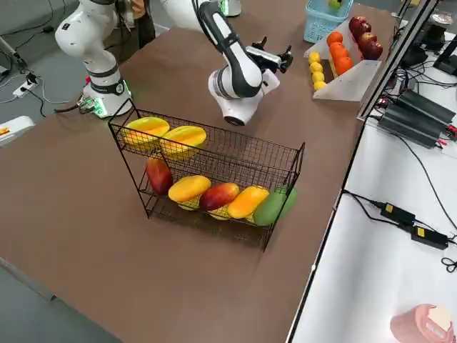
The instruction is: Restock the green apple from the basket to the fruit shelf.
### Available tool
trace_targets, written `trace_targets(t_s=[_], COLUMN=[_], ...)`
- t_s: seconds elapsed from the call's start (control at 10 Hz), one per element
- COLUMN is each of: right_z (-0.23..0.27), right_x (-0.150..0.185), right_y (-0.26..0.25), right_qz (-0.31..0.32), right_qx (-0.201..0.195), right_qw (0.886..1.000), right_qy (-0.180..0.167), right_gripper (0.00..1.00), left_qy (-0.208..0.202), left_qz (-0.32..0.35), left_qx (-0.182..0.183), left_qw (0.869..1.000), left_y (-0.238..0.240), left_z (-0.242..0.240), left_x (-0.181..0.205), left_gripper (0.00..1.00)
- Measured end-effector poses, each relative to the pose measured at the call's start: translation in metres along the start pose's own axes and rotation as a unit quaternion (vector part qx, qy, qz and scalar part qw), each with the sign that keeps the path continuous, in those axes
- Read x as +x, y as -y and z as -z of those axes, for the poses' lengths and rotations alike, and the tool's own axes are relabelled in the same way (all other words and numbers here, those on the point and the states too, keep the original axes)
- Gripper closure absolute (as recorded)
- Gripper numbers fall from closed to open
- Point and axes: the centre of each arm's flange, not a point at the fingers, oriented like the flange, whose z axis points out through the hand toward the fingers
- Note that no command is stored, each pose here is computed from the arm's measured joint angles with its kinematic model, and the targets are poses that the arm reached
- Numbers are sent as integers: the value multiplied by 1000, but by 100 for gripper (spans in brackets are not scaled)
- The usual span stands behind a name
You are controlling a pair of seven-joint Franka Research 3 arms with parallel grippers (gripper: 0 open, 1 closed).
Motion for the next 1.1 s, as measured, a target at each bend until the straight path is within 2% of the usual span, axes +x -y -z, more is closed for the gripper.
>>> trace_targets(t_s=[0.1,0.3,0.6,0.7,1.1], right_z=[0,-1,-1,0,0], right_x=[0,2,3,3,4], right_y=[0,1,2,1,1], right_qz=[0,0,1,1,2], right_qx=[1,6,7,7,7], right_qw=[1000,1000,1000,1000,1000], right_qy=[-1,-6,-9,-9,-9], right_gripper=[0,0,0,0,0], left_qy=[-1,-6,11,13,-1], left_qz=[7,47,106,118,148], left_qx=[-15,-91,-221,-243,-293], left_qw=[1000,995,969,963,944], left_y=[-2,-14,-73,-101,-238], left_z=[24,68,92,99,104], left_x=[-5,-14,-21,-24,-47], left_gripper=[18,18,18,18,18])
